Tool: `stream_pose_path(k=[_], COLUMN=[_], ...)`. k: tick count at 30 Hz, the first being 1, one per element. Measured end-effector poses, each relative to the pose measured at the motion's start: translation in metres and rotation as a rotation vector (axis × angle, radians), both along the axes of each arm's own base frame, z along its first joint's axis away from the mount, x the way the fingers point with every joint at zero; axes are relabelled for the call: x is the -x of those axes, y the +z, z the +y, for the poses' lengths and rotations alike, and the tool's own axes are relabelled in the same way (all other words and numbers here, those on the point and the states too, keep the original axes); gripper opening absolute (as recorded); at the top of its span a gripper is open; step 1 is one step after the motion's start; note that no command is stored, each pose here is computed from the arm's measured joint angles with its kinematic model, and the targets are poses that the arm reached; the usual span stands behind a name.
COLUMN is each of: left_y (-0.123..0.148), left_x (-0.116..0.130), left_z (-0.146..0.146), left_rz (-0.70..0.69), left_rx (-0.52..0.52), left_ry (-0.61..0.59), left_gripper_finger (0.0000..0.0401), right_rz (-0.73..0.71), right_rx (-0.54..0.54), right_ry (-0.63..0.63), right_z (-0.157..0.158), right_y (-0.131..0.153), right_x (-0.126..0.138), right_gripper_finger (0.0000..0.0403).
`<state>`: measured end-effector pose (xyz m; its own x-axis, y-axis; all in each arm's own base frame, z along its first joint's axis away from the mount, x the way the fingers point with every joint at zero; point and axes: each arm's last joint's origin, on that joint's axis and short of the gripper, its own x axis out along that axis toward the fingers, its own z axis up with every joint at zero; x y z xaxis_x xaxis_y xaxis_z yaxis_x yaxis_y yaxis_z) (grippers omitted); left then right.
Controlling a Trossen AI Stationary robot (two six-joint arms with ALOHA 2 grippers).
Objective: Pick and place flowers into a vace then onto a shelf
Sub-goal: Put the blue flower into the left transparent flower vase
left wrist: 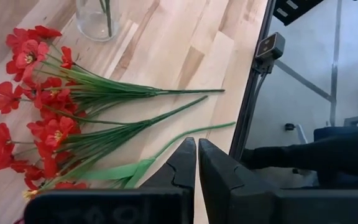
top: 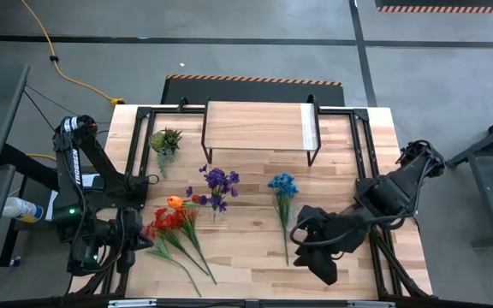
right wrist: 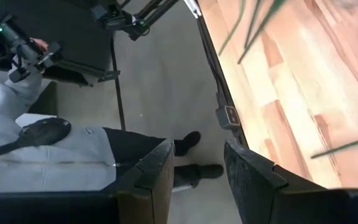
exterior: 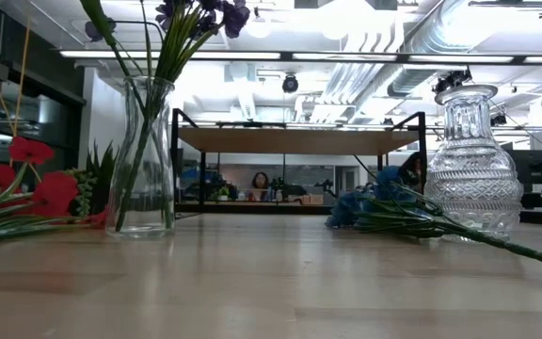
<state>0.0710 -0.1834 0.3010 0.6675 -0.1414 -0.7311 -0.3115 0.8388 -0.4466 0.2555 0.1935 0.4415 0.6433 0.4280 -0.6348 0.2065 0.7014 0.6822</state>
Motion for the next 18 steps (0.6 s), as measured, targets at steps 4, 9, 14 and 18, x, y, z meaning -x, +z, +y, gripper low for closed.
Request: stream_pose_path(k=[4, 9, 14, 18], left_y=[0.0000, 0.0001, 0.0001, 0.0001], left_x=[0.0000, 0.0000, -0.0001, -0.0001], left_z=[0.0000, -0.0001, -0.0002, -0.0002], left_rz=[-0.001, -0.002, -0.002, -0.002], left_rx=[-0.003, -0.003, -0.003, -0.003], left_ry=[-0.003, -0.005, -0.005, -0.005], left_gripper_finger=[0.0056, 0.0056, 0.0056, 0.0056], right_rz=[-0.015, -0.012, -0.015, -0.016], right_rx=[0.017, 0.010, 0.013, 0.015], right_ry=[-0.015, -0.030, -0.033, -0.035], right_z=[0.0039, 0.0059, 0.0060, 0.0060], right_y=[0.0001, 0.0002, 0.0002, 0.0002], right_x=[0.0030, 0.0046, 0.0047, 0.0046], right_gripper_finger=[0.0134, 0.0134, 0.0134, 0.0134])
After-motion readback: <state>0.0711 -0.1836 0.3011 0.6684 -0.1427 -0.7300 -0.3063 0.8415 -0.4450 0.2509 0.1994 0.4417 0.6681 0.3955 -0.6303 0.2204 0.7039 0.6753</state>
